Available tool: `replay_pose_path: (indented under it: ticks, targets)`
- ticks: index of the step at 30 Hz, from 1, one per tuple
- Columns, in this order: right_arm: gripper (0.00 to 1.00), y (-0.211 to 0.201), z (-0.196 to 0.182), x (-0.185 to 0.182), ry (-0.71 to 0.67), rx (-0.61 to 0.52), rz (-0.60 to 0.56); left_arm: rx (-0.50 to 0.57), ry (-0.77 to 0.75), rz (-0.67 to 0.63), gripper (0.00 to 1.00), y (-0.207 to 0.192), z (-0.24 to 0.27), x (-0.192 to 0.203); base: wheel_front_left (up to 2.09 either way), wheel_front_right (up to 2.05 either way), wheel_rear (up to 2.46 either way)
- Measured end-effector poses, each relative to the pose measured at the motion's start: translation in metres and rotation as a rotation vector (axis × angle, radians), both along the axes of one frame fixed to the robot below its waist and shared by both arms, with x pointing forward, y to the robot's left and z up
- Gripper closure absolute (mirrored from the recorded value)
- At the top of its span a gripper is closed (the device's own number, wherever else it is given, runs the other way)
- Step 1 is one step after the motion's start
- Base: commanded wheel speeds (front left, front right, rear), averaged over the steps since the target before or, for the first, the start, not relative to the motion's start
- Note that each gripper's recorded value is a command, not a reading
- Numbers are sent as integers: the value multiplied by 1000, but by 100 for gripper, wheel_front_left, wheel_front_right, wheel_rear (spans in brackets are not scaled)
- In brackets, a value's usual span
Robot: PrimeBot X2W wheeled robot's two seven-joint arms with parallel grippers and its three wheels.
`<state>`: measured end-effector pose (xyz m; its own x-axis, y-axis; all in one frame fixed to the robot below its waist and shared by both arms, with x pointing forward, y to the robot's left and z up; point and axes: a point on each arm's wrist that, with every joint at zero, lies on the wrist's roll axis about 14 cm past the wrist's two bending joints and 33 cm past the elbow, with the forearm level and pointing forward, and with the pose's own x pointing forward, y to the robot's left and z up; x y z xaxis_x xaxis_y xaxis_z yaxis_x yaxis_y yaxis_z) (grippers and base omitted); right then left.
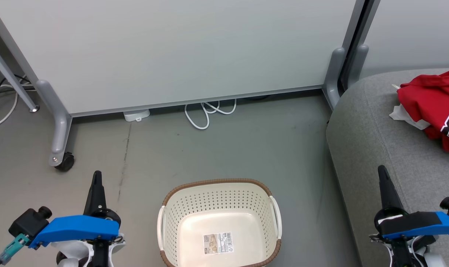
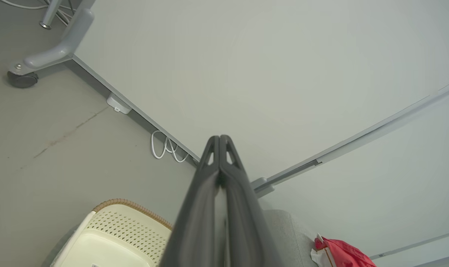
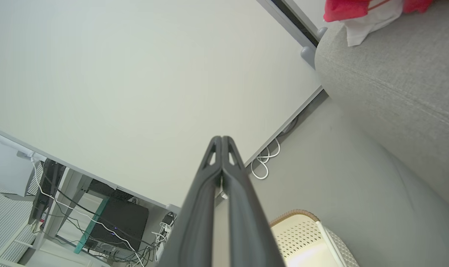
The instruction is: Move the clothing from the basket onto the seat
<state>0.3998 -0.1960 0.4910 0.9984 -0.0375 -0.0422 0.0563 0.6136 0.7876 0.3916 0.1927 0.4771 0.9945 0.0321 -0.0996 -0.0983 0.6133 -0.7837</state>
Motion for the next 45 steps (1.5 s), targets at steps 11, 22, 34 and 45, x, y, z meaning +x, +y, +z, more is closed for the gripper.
replay_pose_path:
  ticks: [11, 22, 34, 45]
  targets:
    - [100, -1, 1, -1, 1, 125, -1, -126, -4, 11, 100, 2, 2, -1, 0, 0, 0]
    - [100, -1, 2, -3, 0, 238, 0, -239, -18, 12, 100, 3, 7, 0, 0, 0, 0]
    - [100, -2, 5, -4, -9, 350, 3, -350, -31, 18, 100, 5, 11, -1, 0, 0, 0]
    - [100, -2, 8, -5, -18, 442, 8, -444, -47, 15, 100, 5, 15, -1, 0, 0, 0]
